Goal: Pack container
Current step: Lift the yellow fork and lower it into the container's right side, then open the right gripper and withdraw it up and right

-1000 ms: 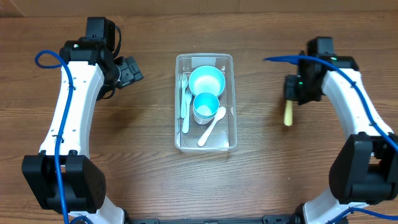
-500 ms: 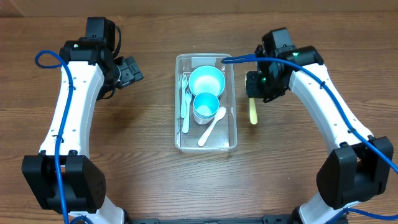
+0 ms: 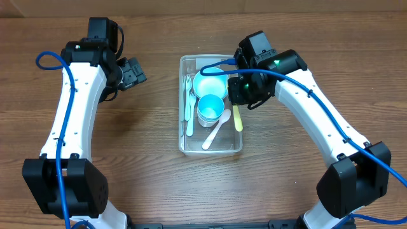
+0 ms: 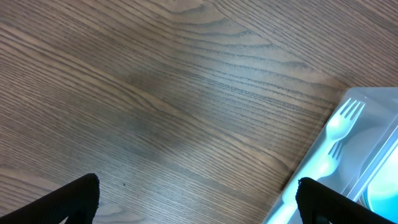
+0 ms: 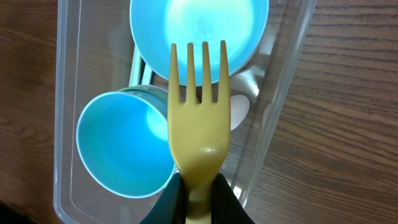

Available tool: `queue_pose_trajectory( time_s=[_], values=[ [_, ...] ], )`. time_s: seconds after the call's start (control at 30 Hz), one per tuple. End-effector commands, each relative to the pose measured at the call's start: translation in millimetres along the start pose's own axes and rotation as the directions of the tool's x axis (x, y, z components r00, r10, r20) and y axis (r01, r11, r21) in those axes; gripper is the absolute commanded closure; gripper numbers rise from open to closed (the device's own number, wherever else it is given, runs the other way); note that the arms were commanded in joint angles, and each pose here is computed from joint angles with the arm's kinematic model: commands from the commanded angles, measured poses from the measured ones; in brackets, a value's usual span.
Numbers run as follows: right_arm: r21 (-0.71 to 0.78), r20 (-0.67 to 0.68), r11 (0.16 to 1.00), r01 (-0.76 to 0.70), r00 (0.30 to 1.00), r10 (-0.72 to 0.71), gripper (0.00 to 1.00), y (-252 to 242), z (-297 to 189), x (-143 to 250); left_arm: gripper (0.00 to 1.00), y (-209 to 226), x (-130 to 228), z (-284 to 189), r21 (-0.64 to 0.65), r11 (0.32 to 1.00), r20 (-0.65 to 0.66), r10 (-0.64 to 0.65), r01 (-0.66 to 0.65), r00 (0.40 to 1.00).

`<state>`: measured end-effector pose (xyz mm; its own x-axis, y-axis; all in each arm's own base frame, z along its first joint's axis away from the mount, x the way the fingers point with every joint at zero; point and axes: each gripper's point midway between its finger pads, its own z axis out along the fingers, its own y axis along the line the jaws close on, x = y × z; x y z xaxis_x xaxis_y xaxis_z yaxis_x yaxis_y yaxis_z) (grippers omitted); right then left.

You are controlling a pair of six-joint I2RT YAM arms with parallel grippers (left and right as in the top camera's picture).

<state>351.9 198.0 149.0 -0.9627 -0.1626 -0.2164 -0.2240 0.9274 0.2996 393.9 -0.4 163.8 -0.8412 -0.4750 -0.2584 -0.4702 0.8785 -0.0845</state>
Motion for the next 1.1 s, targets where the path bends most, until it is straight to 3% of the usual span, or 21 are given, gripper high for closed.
queue_pose_trajectory(
  time_s=[0.0,0.03,0.07,0.1,0.13,0.4,0.67,0.8,1.07],
  values=[
    [-0.015,0.029,1.0,0.001,1.0,0.0,0.95,7.1,-6.5,-8.2,0.0,-0.7,-3.1,-3.6,0.003,1.0,0.016,0.011,-0.011,1.0],
    [-0.015,0.029,1.0,0.001,1.0,0.0,0.94,7.1,-6.6,-8.2,0.0,-0.7,-3.1,-3.6,0.003,1.0,0.016,0.011,-0.011,1.0],
    [-0.015,0.029,1.0,0.001,1.0,0.0,0.76,7.1,-6.5,-8.2,0.0,-0.7,-3.1,-3.6,0.003,1.0,0.016,0.011,-0.011,1.0],
    [-0.014,0.027,1.0,0.0,1.0,0.0,0.5,6.9,-6.5,-7.6,0.0,-0.7,-3.1,-3.6,0.003,1.0,0.016,0.011,-0.011,1.0],
    [-0.014,0.025,1.0,0.0,1.0,0.001,0.0,6.8,-6.5,-7.3,0.0,-0.7,-3.1,-3.6,0.003,1.0,0.016,0.011,-0.011,1.0],
    [0.02,0.039,1.0,-0.004,0.999,0.004,0.0,0.0,-9.3,-9.1,0.0,-0.7,-3.1,-3.6,0.003,1.0,0.016,0.011,-0.011,1.0],
    [0.111,0.239,0.98,-0.167,0.961,0.137,0.0,-75.0,-91.6,-20.9,0.0,-0.7,-3.1,-3.6,0.003,1.0,0.016,0.011,-0.011,1.0],
    [0.123,0.339,0.943,-0.31,0.906,0.254,0.0,-127.6,-131.7,-18.5,0.0,-0.7,-3.1,-3.6,0.003,1.0,0.016,0.011,-0.011,1.0],
    [0.131,0.366,0.913,-0.386,0.875,0.317,0.0,-157.8,-141.8,-15.2,0.0,-0.7,-3.1,-3.6,0.003,1.0,0.016,0.011,-0.011,1.0]
  ],
)
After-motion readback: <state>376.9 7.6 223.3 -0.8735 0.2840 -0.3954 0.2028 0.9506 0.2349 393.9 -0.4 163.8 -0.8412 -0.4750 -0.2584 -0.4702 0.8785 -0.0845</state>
